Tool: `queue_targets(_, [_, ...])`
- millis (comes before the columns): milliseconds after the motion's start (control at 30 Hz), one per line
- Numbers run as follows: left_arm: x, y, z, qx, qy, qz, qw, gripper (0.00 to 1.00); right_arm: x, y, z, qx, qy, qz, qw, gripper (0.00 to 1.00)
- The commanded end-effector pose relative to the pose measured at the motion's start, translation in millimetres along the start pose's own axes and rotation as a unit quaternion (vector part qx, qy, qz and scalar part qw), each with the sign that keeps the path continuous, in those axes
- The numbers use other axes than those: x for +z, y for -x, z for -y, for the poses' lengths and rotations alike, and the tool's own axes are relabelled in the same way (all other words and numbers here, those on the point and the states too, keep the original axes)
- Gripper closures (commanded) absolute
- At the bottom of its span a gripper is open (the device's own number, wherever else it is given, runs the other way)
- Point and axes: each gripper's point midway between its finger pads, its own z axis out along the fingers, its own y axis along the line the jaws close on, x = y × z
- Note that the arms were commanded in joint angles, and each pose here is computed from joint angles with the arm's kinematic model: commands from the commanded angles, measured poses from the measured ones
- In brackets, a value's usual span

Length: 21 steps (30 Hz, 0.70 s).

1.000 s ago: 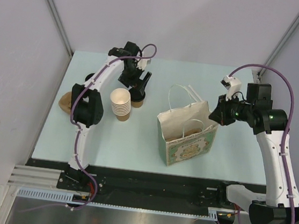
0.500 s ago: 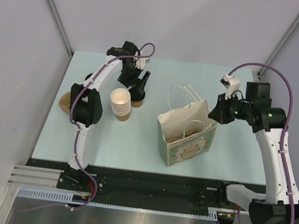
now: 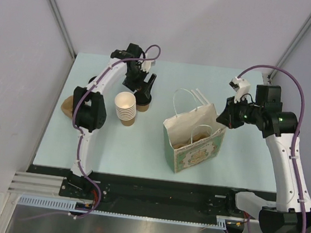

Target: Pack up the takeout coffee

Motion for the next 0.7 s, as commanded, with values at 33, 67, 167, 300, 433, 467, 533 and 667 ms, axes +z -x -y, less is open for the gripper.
queue_targets(33, [2.5,2.2,-9.0,-0.002,0.014,0.009,1.000,0.01,-0.3,8.8,-1.4,-0.005,0.004,0.015,1.000,1.00])
queue_targets(67, [2.9,0.8,-7.7,0.000,0.012,0.007,1.000,0.00,0.1,8.7,-1.2,-0.004,0.004,0.014,1.000,1.00])
queue_targets(167, [4.3,-2.7,-8.0,0.001,0.013,0.004,1.000,0.01,0.5,8.9,-0.9,-0.004,0.004,0.014,1.000,1.00])
queue_targets(300, [1.7,-2.1,-7.2,0.004,0.013,0.009,1.000,0.01,1.6,8.6,-0.3,-0.002,0.006,0.013,1.000,1.00])
queue_targets(433, [-9.8,6.4,-6.1,0.005,0.017,0.028,0.999,0.01,1.7,9.8,-1.9,-0.001,0.008,0.014,1.000,1.00])
queue_targets(467, [-12.5,9.3,-5.4,0.006,0.019,0.033,0.999,0.00,2.0,9.7,-1.7,-0.001,0.008,0.014,1.000,1.00])
queue_targets(533, [-17.8,11.7,-6.6,0.005,0.025,0.038,0.999,0.01,1.8,10.6,-2.3,-0.002,0.009,0.016,1.000,1.00])
queue_targets(667, [-26.4,16.9,-5.5,0.009,0.028,0.047,0.998,0.00,1.4,10.4,-3.7,-0.002,0.011,0.017,1.000,1.00])
